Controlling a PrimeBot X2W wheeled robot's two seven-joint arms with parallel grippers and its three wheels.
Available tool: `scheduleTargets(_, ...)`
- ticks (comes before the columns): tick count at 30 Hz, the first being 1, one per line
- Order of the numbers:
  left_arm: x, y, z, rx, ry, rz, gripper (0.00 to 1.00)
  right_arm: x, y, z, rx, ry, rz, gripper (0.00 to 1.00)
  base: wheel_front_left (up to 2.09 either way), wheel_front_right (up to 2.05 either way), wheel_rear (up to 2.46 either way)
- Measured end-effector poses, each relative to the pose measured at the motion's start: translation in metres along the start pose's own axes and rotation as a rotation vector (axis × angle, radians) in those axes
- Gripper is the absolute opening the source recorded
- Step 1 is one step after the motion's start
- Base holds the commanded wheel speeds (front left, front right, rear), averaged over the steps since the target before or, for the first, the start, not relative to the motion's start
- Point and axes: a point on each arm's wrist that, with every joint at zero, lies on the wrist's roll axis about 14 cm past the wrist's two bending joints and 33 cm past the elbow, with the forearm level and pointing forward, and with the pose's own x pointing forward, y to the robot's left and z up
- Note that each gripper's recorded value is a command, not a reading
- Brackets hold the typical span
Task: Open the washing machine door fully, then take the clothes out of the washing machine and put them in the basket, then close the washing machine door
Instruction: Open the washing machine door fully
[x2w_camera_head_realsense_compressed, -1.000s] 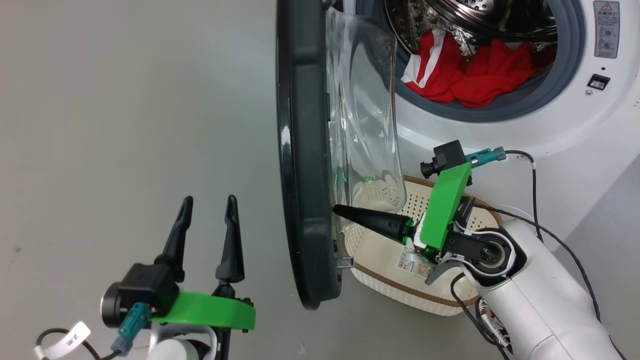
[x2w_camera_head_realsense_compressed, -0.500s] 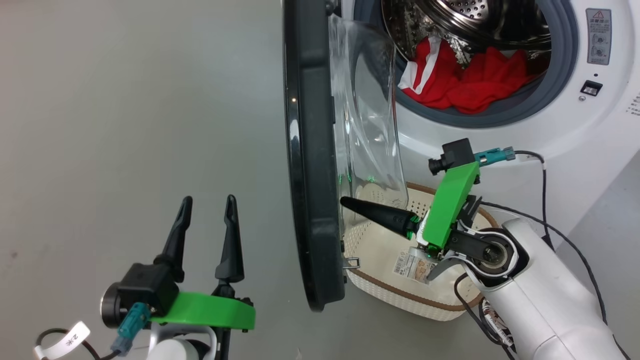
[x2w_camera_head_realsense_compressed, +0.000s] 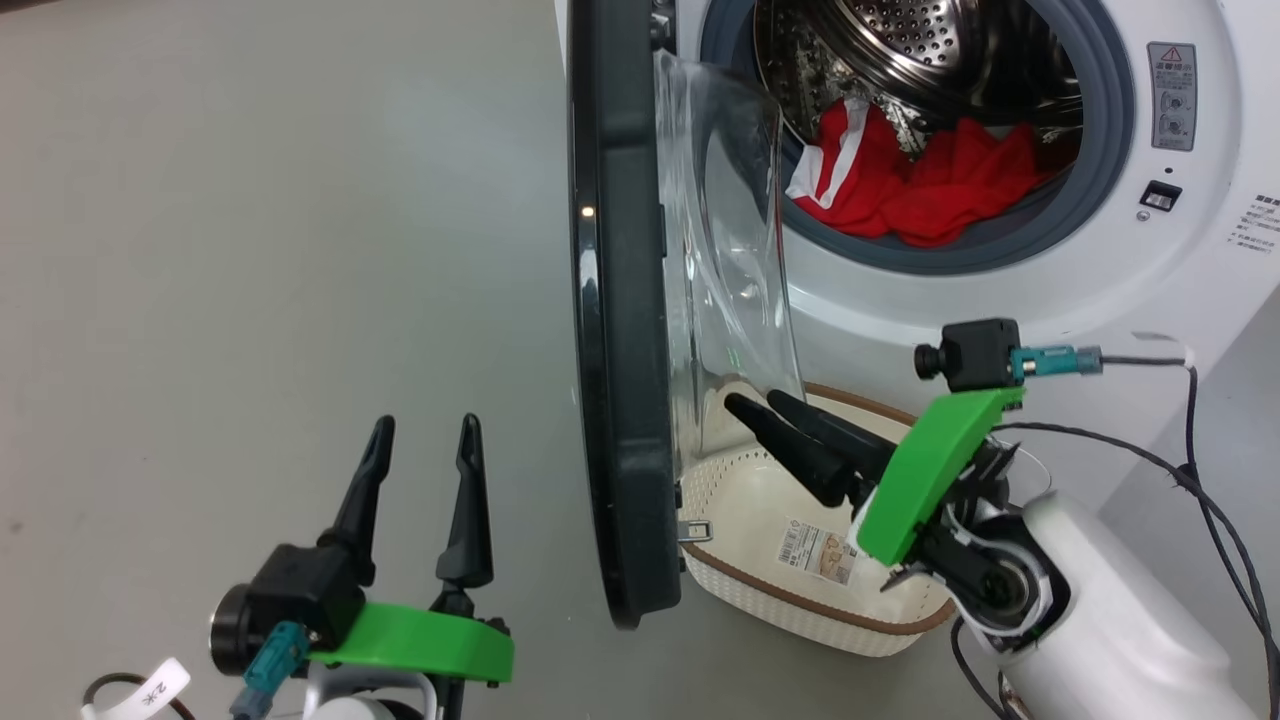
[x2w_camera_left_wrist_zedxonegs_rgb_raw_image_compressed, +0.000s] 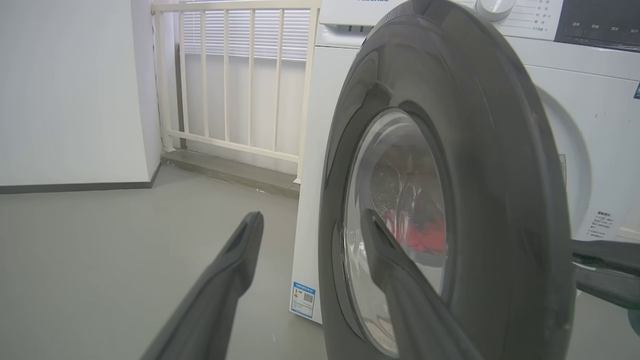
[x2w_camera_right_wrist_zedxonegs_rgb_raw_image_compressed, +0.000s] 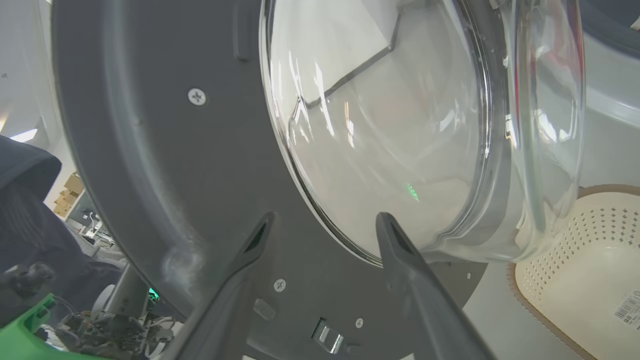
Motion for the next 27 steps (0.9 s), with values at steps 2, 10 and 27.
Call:
scheduleTargets(2,-0.002,0.001,-0.002,-0.001,0.006,0.0,1.0,-0.005,-0.003,0.0,-0.05,-0.028,-0.017,1.0,0.0,0.0,0.0)
scheduleTargets(10,-0.004,-0.002,-0.003,-0.005,0.01,-0.017,1.0,-0.024,-0.016,0.013,-0.273,-0.171,-0.097,1.0,0.0,0.0,0.0)
scheduleTargets(27,-0.007,-0.007,-0.003,0.011,0.005,-0.042,1.0,-0.091,-0.058,0.053,-0.653,-0.504,-0.399,1.0,0.0,0.0,0.0)
